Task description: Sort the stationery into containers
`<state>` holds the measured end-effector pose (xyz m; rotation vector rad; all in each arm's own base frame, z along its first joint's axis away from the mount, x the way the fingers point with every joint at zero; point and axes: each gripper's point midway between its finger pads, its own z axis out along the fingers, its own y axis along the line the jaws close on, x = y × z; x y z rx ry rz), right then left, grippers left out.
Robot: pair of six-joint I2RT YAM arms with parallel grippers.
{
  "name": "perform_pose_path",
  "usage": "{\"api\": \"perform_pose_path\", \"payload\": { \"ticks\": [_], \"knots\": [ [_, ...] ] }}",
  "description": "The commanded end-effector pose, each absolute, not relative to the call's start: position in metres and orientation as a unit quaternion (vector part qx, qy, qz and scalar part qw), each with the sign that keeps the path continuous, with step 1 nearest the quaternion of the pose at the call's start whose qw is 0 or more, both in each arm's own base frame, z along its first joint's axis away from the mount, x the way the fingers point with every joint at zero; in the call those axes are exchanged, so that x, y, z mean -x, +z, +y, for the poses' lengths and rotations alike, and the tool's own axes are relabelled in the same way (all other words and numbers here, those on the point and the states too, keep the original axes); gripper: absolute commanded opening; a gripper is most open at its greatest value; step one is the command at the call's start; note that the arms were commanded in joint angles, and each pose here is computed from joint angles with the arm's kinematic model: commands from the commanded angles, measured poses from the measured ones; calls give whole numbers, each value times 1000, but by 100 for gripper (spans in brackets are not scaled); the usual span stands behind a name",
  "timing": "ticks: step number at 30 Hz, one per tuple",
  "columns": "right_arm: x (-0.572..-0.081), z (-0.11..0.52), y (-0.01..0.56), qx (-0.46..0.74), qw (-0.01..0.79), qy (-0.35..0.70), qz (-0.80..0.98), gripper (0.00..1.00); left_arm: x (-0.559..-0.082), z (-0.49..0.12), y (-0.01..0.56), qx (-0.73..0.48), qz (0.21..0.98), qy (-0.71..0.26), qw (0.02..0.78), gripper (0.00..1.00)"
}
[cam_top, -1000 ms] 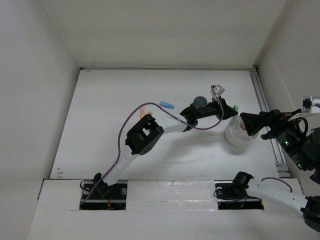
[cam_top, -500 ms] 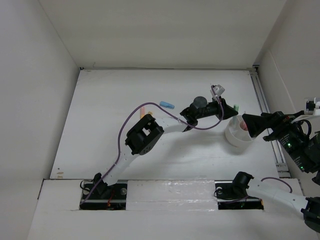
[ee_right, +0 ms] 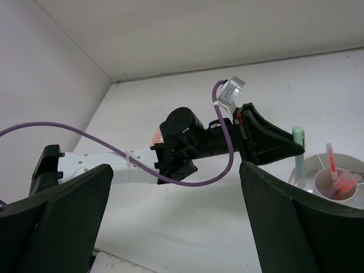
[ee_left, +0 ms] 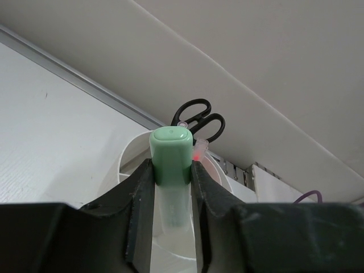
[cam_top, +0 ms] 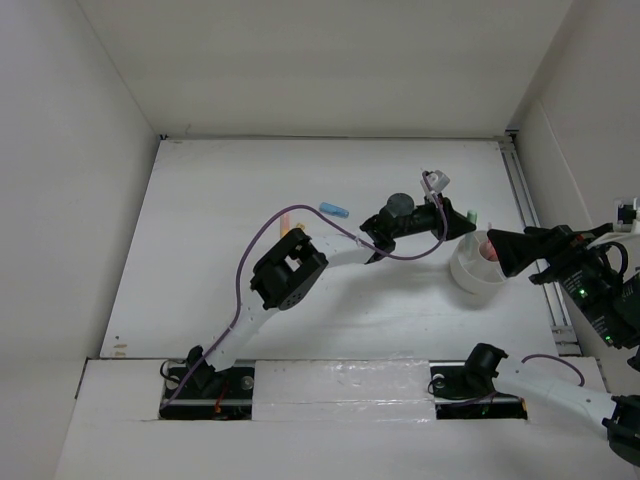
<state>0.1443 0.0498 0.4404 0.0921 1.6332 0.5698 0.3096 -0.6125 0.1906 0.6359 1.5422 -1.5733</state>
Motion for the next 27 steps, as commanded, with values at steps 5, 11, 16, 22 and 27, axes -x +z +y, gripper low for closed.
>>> {"api": "perform_pose_path", "payload": {
  "ticks": [5, 11, 16, 22, 27],
  "knots": [
    [-143, 54, 443, -33, 648, 261, 715, 99, -302, -613, 198, -265, 593, -635, 418, 29],
    [-143, 54, 443, -33, 648, 261, 715, 99, -298, -609, 194, -267, 594, -638, 410, 32],
    [-144, 53, 443, -36, 649, 258, 715, 99, -296, -607, 194, -264, 593, -641, 409, 36],
    [-144, 53, 445, -37, 651, 260, 712, 99, -280, -598, 216, -266, 573, -657, 411, 50],
    [-144, 53, 445, -34, 652, 257, 712, 99, -278, -581, 248, -247, 563, -657, 437, 83]
  ]
}}
